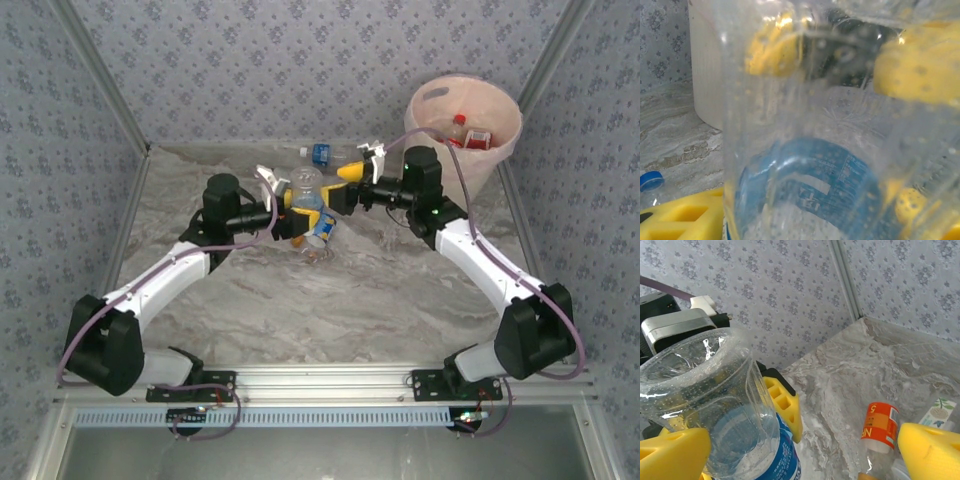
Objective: Put the plastic bottles in the bin
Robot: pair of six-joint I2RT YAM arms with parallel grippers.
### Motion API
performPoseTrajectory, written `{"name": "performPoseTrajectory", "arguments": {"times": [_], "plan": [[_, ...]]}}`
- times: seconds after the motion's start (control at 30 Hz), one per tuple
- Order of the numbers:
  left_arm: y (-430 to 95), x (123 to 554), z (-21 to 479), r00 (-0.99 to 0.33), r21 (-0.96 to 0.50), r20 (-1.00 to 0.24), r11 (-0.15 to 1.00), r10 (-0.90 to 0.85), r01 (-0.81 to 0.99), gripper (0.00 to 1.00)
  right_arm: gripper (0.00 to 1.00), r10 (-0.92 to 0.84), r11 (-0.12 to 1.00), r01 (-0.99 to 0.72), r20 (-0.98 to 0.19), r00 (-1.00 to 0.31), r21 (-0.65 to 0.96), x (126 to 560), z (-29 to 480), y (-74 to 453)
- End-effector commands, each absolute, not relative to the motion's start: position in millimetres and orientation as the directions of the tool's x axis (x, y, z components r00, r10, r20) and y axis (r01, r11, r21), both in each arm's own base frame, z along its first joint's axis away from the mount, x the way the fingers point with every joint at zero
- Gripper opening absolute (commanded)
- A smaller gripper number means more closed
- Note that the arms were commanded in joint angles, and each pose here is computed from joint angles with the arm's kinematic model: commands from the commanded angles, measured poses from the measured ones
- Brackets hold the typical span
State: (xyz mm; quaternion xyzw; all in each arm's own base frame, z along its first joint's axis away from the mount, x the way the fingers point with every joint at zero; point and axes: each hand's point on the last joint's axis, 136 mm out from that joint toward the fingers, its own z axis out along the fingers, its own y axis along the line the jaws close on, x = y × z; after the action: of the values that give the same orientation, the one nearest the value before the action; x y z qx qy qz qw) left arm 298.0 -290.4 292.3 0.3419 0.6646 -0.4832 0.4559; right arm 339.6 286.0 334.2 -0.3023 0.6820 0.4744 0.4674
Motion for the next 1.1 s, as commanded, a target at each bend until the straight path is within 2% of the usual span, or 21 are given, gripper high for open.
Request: {"name": "performPoseTrajectory", "arguments": {"times": [0.0, 0.1, 0.3, 0.43, 1.07], "plan": [[-302, 295, 321, -0.305, -0.302, -0.952, 0.231, -0.023, 0.925, 0.63, 1.00, 0.015, 0.161, -0.926, -0.939, -0.345, 0.343, 305, 356, 317], [-301, 297, 321, -0.317, -0.315, -0.948, 0.235, -0.032, 0.919, 0.63, 1.00, 0.029, 0.138, -0.933, -0.943, -0.332, 0.332, 302, 363, 315], [-284, 311, 321, -0.327, -0.328, -0.943, 0.297, -0.053, 0.897, 0.63, 1.00, 0.032, 0.272, -0.910, -0.948, -0.318, 0.314, 315, 360, 289], [-282, 314, 319, -0.342, -0.340, -0.939, 0.301, -0.048, 0.891, 0.63, 1.00, 0.013, 0.294, -0.910, -0.953, -0.304, 0.294, 313, 359, 286], [-304, 297, 315, -0.331, -0.318, -0.943, 0.228, 0.021, 0.921, 0.63, 0.98, -0.038, 0.185, -0.934, -0.947, -0.318, 0.306, 310, 352, 345]]}}
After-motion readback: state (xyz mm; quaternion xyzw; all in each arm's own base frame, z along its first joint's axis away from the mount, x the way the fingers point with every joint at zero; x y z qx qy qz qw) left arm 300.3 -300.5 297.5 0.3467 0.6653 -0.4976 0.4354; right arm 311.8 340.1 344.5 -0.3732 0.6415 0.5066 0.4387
